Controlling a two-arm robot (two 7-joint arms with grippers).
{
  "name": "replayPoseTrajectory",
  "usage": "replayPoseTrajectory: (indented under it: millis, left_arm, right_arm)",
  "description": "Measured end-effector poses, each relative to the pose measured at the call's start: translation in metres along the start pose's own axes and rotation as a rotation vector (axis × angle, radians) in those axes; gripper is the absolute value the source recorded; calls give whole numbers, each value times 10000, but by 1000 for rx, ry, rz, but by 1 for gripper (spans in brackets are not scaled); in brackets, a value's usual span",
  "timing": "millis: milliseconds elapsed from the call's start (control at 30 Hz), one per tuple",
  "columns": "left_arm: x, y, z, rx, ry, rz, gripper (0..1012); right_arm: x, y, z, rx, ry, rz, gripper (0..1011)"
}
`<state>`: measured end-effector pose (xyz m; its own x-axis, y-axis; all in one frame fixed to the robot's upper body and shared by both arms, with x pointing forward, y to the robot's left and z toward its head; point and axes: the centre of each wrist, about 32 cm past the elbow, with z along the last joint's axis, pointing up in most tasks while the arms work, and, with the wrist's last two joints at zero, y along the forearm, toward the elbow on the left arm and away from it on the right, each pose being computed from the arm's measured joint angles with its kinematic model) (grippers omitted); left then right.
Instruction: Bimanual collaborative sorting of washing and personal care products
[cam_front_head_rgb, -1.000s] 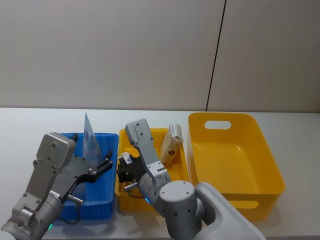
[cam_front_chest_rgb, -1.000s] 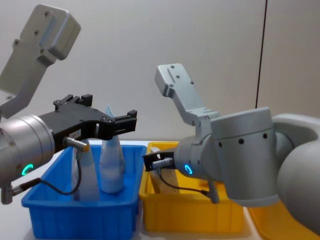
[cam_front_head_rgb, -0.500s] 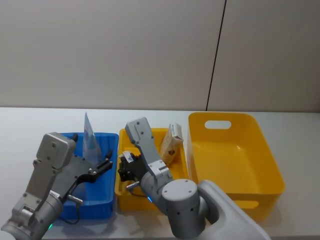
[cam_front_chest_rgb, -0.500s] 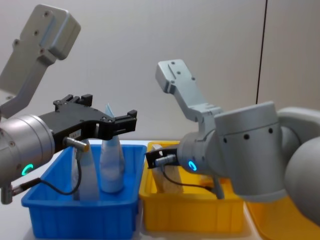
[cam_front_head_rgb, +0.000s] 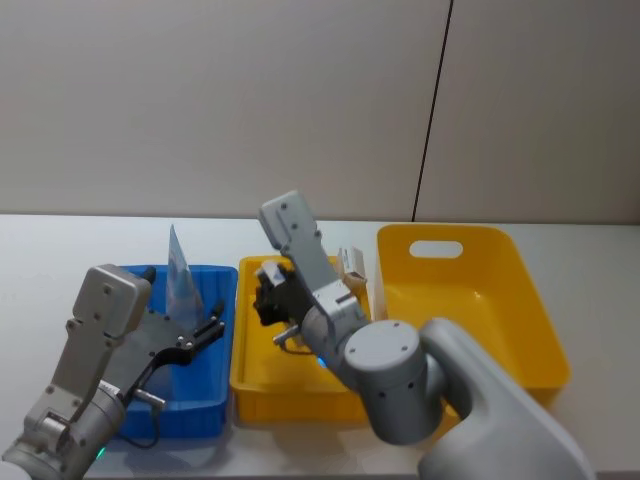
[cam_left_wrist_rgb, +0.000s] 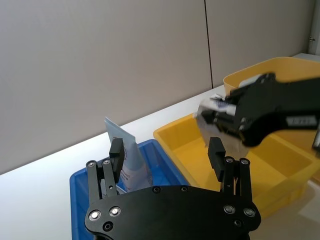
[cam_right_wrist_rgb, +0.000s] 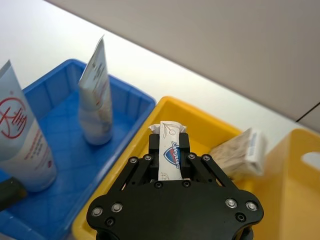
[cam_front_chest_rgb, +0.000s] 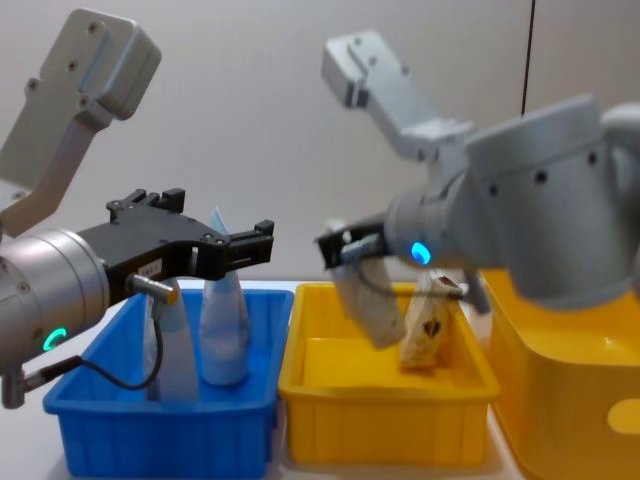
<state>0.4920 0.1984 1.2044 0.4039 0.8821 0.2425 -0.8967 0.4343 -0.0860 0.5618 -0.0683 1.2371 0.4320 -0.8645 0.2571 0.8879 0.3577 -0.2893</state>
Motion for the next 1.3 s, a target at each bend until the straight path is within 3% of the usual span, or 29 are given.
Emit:
replayPoseTrajectory:
  millis: [133, 300, 333, 500, 533, 700, 900, 1300]
  left_arm:
    - [0, 0, 0, 0, 0, 0, 1001]
    - [0, 0, 0, 0, 0, 0, 1001]
    - [0, 0, 0, 0, 0, 0, 1001]
    - [0, 0, 0, 0, 0, 0, 1001]
    - [0, 0, 0, 0, 0, 0, 1001]
    - [0, 0, 0, 0, 0, 0, 1001]
    - [0, 0, 0, 0, 0, 0, 1001]
    - [0, 0, 0, 0, 0, 0, 1001]
  right_arm:
    - [90, -87, 145, 20, -40, -23, 186]
    - [295, -237, 346, 40, -104, -72, 186]
    - [295, -237, 346, 40, -104, -72, 186]
    - [555, -389, 492, 29, -153, -130, 186]
    - [555, -389, 492, 29, -153, -130, 186]
    - [805, -536, 567, 2, -175, -184, 186]
    - [1068, -711, 589, -23, -161, -239, 184]
    - [1347, -916, 484, -19, -48, -256, 184]
